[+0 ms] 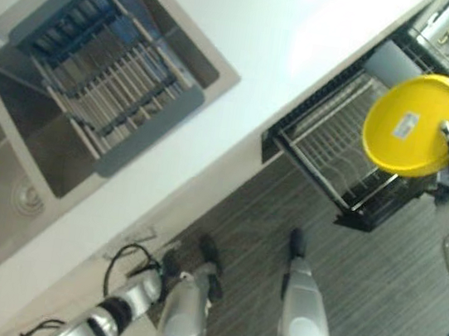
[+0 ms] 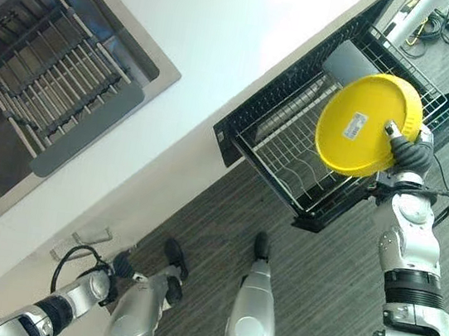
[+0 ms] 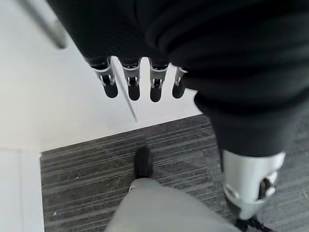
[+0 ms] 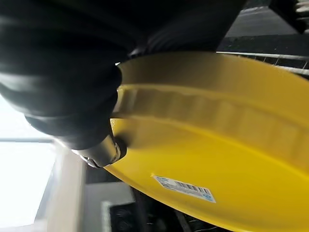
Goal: Place the dishes in the dishwasher.
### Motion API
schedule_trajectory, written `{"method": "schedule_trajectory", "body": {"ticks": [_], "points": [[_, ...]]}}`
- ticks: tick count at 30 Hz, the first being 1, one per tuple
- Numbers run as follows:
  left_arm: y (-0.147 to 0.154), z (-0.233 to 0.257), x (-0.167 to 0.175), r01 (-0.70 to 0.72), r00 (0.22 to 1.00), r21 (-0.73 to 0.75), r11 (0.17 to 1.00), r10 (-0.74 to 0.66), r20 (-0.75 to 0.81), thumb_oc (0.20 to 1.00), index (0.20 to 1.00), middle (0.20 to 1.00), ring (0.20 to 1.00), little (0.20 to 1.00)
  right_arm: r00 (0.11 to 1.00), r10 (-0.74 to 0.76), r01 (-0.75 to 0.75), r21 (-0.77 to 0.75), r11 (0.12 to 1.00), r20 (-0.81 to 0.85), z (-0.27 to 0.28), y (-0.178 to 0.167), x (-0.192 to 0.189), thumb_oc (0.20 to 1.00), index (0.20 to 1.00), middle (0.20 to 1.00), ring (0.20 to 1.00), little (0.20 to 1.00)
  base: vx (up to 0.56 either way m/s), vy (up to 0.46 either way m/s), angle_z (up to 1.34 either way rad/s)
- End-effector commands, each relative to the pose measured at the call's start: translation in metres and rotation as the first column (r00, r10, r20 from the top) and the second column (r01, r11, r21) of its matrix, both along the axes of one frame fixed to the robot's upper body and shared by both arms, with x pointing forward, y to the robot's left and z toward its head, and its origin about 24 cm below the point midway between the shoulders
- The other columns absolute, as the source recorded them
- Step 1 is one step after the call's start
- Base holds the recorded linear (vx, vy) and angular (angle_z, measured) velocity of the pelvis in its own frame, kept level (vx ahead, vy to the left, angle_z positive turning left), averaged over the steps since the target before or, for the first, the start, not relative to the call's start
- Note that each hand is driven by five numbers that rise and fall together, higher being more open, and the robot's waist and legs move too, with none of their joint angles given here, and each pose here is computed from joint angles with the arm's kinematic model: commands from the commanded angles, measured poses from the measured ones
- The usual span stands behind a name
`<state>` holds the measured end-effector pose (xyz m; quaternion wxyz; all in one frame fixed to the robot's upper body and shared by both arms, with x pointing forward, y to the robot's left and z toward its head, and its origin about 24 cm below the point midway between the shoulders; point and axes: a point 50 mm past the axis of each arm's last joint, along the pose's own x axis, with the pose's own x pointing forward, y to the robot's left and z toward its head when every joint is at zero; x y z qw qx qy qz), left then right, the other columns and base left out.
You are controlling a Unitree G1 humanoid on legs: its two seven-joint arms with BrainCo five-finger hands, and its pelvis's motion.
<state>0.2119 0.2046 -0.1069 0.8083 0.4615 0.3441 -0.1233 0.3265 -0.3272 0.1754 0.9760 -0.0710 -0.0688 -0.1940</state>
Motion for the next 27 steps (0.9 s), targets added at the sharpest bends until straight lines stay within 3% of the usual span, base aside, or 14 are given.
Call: {"method": "schedule_trajectory", "body": {"ticks": [1, 6, 14, 21, 27], "points": [[0.021, -0.010, -0.022, 0.004, 0.997, 0.079, 0.997, 0.002, -0.078, 1.000, 1.000, 1.000, 1.000, 1.000, 1.000, -0.007, 0.010, -0.194, 0.981, 0.012, 0.029, -0.004, -0.001, 0.200, 0.200, 0.200, 0.200, 0.200, -0.05, -0.001, 0.15], [0.028, -0.004, -0.019, 0.039, 0.997, 0.115, 0.993, -0.031, -0.068, 1.000, 1.000, 1.000, 1.000, 1.000, 0.981, -0.130, 0.029, -0.551, 0.834, -0.146, 0.043, -0.021, 0.004, 0.200, 0.200, 0.200, 0.200, 0.200, -0.01, 0.004, 0.01], [0.038, 0.002, -0.014, 0.055, 0.997, 0.164, 0.985, -0.046, -0.057, 1.000, 1.000, 1.000, 1.000, 1.000, 0.952, -0.209, 0.001, -0.683, 0.730, -0.222, 0.041, -0.026, 0.013, 0.200, 0.200, 0.200, 0.200, 0.200, 0.02, 0.005, 0.14], [0.041, 0.009, -0.004, 0.090, 0.995, 0.185, 0.979, -0.080, -0.059, 1.000, 1.000, 1.000, 1.000, 1.000, 0.960, -0.270, 0.118, -0.770, 0.627, -0.072, 0.059, -0.008, 0.030, 0.200, 0.200, 0.200, 0.200, 0.200, -0.02, -0.001, 0.14], [0.019, 0.010, 0.003, 0.166, 0.986, 0.135, 0.977, -0.164, -0.030, 1.000, 1.000, 1.000, 1.000, 1.000, 0.935, -0.299, 0.300, -0.875, 0.379, 0.191, 0.084, 0.020, 0.042, 0.200, 0.200, 0.200, 0.200, 0.200, -0.08, 0.057, 0.03]]}}
